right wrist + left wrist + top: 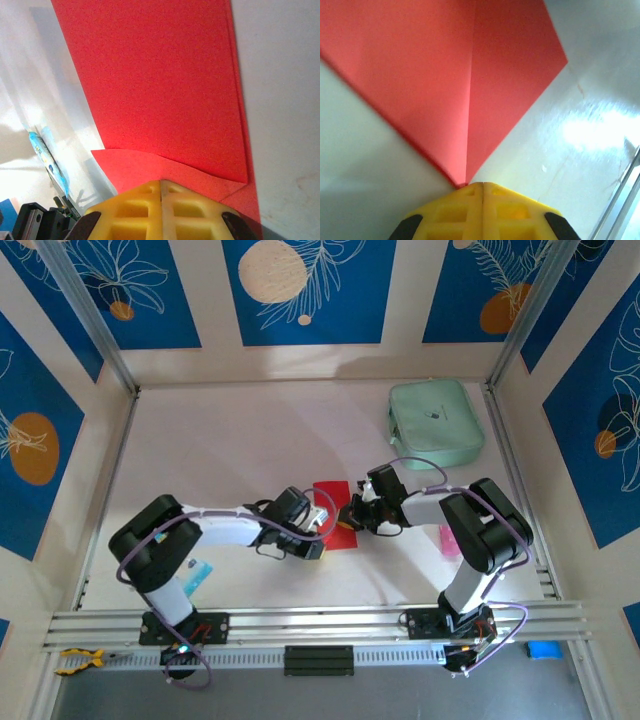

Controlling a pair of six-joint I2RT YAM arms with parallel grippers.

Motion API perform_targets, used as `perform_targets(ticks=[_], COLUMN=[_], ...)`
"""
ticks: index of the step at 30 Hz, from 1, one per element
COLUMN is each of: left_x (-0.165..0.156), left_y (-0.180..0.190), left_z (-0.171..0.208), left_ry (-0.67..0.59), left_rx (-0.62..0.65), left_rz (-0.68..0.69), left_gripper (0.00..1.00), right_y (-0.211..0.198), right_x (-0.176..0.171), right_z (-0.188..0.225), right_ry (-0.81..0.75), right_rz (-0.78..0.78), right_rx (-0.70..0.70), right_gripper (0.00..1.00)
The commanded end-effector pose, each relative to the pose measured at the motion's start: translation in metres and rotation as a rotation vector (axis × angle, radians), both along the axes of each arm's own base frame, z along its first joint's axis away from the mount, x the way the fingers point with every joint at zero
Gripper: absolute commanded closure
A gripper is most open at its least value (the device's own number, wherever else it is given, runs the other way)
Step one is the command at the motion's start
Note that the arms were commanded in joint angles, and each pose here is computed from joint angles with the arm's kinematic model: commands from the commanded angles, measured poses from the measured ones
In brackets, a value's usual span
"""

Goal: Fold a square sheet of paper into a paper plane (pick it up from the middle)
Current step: Fold the triangle a second time at the center of the table.

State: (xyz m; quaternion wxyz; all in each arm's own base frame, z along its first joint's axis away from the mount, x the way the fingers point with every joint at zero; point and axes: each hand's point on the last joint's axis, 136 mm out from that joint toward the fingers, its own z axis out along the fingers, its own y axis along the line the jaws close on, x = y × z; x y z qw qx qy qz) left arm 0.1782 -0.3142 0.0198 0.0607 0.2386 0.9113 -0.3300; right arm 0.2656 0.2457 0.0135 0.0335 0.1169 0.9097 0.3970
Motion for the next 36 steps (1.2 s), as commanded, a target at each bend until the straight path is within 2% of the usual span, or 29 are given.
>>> perform_targets(ticks=[1, 5, 9, 14, 20, 28, 32, 36], left_x=[-0.006, 0.009, 0.036, 0.055, 0.057, 0.029, 0.017, 0.019], left_y=[0.013, -0.003, -0.015, -0.033, -0.044, 0.004, 0.017, 0.018], left_z=[0.011, 0.055, 0.069, 0.055, 0.032, -0.026, -0.04, -0.039], left_ry=[0.008, -0.101, -0.138, -0.082, -0.019, 0.03, 0.053, 0.04], left_rx=[0.014, -0.108, -0.152, -0.157, -0.143, 0.074, 0.097, 0.102], left_rz=[0.01, 0.018, 0.061, 0.055, 0.027, 0.023, 0.037, 0.046], left_gripper=[1.0, 1.0, 1.0, 1.0, 1.0, 1.0, 1.0, 1.0], right_y=[-0.023, -0.023, -0.023, -0.024, -0.022, -0.022, -0.022, -0.014], right_x=[-0.025, -0.025, -0.025, -0.025, -0.026, -0.024, -0.02, -0.014], right_z=[-0.037, -0.035, -0.036, -0.037, -0.039, -0.032, -0.029, -0.014], right_ry=[0.132, 0.127, 0.13, 0.128, 0.137, 0.118, 0.111, 0.067], right_rz=[-0.017, -0.017, -0.02, -0.015, -0.01, -0.005, 0.006, 0.028], right_rx=[-0.131, -0.137, -0.136, -0.144, -0.141, -0.134, -0.131, -0.088], right_gripper=[1.0, 1.0, 1.0, 1.0, 1.0, 1.0, 1.0, 1.0])
